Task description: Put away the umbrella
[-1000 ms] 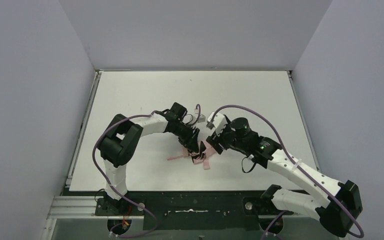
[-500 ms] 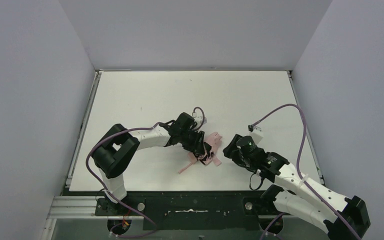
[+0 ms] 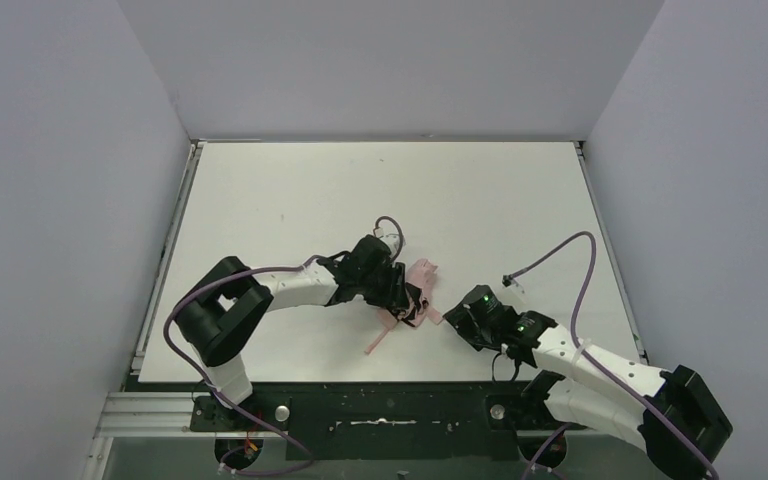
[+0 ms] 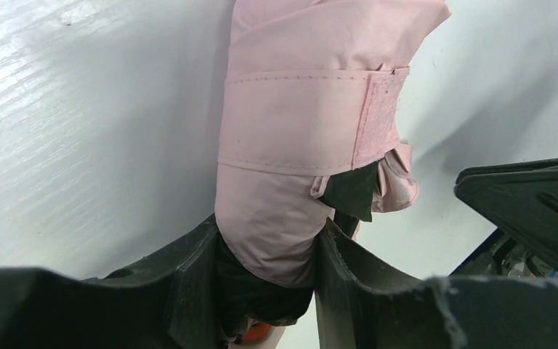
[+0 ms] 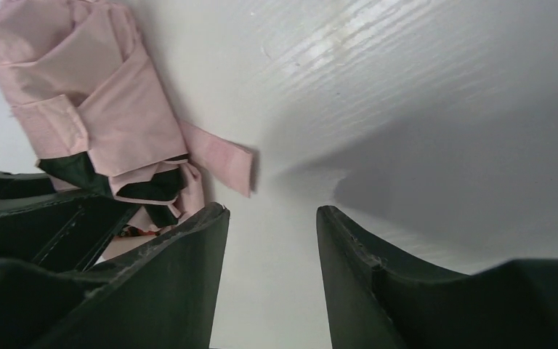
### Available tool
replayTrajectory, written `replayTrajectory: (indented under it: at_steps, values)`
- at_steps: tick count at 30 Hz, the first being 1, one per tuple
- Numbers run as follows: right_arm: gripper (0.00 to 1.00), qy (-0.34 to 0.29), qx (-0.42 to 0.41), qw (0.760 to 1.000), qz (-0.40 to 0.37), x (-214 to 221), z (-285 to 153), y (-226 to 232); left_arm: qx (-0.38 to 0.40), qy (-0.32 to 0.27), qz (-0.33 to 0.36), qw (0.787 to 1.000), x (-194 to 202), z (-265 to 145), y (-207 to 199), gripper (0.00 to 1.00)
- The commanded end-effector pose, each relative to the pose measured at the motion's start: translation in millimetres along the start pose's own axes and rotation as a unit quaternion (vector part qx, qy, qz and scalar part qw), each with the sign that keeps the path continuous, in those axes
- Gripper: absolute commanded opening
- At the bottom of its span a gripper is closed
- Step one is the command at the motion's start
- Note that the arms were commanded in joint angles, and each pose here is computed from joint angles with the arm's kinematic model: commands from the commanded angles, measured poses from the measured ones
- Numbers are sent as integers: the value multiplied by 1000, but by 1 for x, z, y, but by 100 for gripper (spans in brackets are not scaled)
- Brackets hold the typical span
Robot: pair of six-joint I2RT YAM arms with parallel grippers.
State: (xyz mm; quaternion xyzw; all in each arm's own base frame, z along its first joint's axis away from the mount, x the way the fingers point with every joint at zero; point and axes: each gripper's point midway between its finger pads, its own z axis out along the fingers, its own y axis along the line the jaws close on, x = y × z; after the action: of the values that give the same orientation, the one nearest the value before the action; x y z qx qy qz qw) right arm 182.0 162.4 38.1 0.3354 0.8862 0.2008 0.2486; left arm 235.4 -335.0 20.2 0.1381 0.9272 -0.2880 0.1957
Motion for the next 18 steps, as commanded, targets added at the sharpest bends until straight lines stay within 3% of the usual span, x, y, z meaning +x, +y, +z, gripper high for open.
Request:
replayTrajectory:
  at_steps: [1, 8, 18]
  values:
    - [48, -3, -31, 999, 43, 1, 6, 14, -185, 77, -17, 980, 65, -11, 88, 0]
    - [40, 3, -52, 996, 72, 8, 18, 12, -185, 79, -4, 979, 67, -10, 85, 0]
    - [38, 9, -54, 994, 97, 14, 31, 6, -189, 82, 9, 978, 68, -10, 83, 0]
